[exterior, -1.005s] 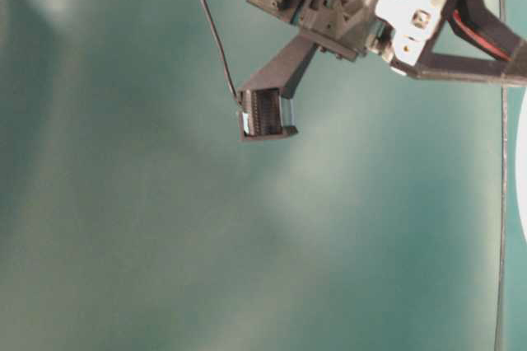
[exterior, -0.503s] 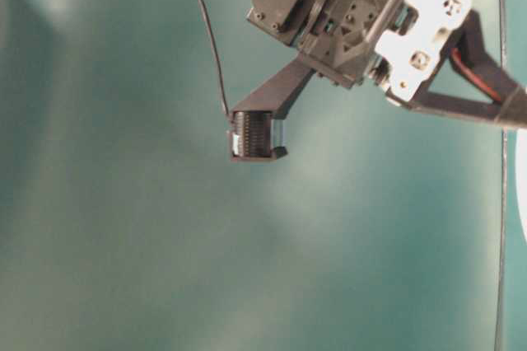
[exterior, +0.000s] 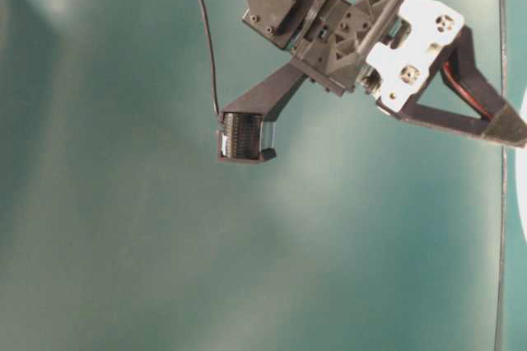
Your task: Scoop the yellow hexagonal prism block from the bowl with a spoon using the right arm.
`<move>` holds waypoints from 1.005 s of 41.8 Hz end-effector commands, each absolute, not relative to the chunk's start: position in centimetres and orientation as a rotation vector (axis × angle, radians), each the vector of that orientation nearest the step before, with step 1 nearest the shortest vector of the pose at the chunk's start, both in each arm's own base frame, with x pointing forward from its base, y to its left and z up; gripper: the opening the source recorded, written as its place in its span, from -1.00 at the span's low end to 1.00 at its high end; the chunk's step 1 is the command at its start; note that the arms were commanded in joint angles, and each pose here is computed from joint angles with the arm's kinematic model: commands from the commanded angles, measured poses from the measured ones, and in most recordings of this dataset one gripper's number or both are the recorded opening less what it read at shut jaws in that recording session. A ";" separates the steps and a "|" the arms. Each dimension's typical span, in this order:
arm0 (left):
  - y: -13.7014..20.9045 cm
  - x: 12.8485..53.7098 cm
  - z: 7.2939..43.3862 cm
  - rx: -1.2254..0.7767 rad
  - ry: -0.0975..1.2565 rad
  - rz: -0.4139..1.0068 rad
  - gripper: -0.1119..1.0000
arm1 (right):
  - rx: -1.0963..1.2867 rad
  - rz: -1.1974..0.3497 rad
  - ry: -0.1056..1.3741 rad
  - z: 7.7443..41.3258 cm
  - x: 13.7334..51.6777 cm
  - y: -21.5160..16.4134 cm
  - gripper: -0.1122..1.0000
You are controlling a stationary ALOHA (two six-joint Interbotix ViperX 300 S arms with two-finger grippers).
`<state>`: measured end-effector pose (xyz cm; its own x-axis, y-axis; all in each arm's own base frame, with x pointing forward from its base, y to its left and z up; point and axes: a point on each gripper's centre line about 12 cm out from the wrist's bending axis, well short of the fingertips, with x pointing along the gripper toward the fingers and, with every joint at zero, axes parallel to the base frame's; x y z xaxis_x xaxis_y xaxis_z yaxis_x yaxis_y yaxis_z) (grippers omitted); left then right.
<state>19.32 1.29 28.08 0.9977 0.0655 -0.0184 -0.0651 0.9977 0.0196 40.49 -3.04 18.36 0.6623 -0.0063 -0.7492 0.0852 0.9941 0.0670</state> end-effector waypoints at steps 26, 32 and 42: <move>1.3 19.5 28.4 0.015 0.007 0.067 -0.80 | 0.071 -0.056 0.747 20.3 41.4 -3.2 -0.38; 1.3 19.5 28.5 0.015 -0.001 0.067 -0.80 | 0.064 -0.056 0.738 20.6 41.4 -3.2 -0.38; 1.3 19.5 28.6 0.015 -0.007 0.067 -0.80 | 0.051 -0.055 0.723 21.1 41.3 -3.3 -0.38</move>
<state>19.32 1.30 28.24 0.9978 0.0655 -0.0046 -0.0654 0.9977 0.0165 40.96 -3.29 18.81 0.7023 -0.0273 -0.7114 0.0736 0.9967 0.0344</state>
